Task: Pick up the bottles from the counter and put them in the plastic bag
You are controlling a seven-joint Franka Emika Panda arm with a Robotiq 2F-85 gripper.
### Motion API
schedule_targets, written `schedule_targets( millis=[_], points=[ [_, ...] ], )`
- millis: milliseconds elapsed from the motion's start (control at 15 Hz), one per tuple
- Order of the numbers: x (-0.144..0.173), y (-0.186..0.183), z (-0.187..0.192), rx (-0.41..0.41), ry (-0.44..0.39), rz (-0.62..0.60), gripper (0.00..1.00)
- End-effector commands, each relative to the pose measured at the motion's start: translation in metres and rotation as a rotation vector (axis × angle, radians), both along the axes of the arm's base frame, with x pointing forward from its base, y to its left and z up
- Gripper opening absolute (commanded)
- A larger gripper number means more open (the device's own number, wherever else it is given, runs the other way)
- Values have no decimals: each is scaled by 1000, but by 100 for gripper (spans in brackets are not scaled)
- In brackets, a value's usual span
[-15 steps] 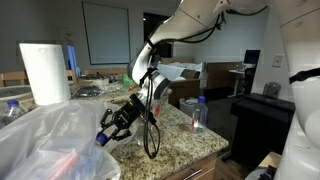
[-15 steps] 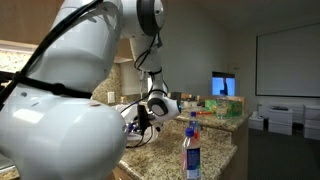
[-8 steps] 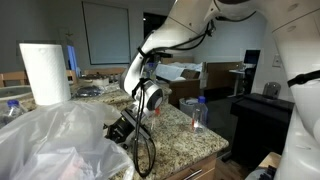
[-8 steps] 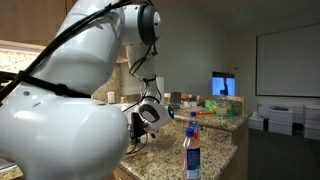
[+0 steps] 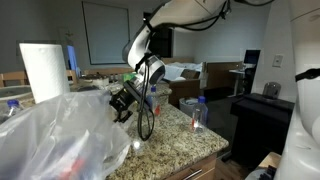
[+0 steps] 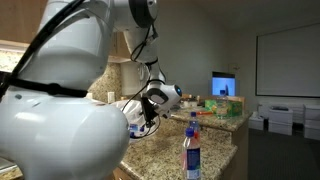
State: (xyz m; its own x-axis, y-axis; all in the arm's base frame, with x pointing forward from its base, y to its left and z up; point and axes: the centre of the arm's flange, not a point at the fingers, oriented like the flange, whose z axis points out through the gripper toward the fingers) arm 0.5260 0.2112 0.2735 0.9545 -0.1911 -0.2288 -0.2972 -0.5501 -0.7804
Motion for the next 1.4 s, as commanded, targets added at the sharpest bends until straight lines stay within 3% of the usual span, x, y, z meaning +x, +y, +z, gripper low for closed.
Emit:
schedule_targets(
  millis=[0, 133, 333, 600, 1067, 1333],
  points=[
    [18, -28, 96, -105, -81, -1, 100],
    [27, -46, 149, -173, -113, 16, 100],
    [38, -60, 194, -279, -134, 42, 100],
    [37, -85, 203, -407, -163, 92, 100],
    [66, -133, 269, -830, -288, 121, 100],
    [70, -144, 293, -974, -300, 136, 100]
  ],
)
